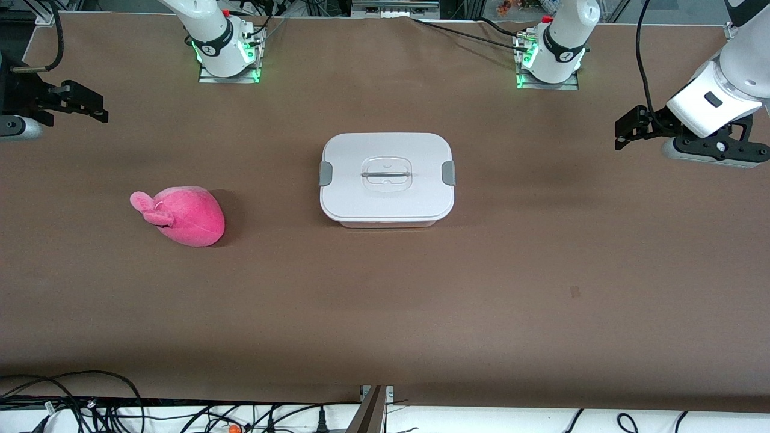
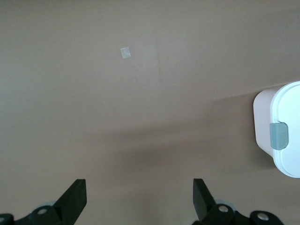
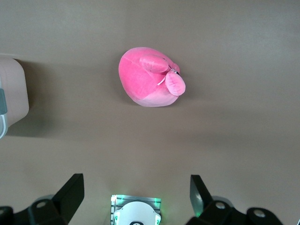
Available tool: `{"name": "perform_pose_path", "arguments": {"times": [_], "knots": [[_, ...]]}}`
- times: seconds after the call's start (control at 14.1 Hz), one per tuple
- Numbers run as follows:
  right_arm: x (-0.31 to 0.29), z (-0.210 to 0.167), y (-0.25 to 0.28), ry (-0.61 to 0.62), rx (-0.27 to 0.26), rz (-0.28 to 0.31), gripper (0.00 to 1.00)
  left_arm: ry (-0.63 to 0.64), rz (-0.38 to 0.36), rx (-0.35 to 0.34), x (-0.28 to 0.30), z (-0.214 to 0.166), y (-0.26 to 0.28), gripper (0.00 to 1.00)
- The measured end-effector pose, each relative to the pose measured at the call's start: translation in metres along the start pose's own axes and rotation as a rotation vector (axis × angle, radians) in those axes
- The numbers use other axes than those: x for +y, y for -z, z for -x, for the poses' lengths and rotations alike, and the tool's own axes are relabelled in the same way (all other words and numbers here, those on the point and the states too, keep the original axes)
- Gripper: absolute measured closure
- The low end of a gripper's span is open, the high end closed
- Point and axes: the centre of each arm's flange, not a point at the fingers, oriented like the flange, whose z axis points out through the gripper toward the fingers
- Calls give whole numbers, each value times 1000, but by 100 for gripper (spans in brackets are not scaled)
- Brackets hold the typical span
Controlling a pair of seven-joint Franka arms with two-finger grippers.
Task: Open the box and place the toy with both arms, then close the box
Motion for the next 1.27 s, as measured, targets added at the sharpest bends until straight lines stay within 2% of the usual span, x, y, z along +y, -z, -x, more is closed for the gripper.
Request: {"name": "perform_pose_path", "arguments": {"times": [0.28, 0.78, 1.06, 1.27], "knots": [[0, 0, 0, 0, 0, 0, 0, 0, 0, -4, 0, -1, 0, 0], [0, 0, 0, -1, 0, 0, 0, 1, 2, -55, -1, 2, -8, 0], [0, 0, 0, -1, 1, 0, 0, -23, 7, -53, 12, 2, -5, 0], [1, 0, 0, -2, 1, 0, 0, -113, 98, -40, 73, 3, 3, 0]]}}
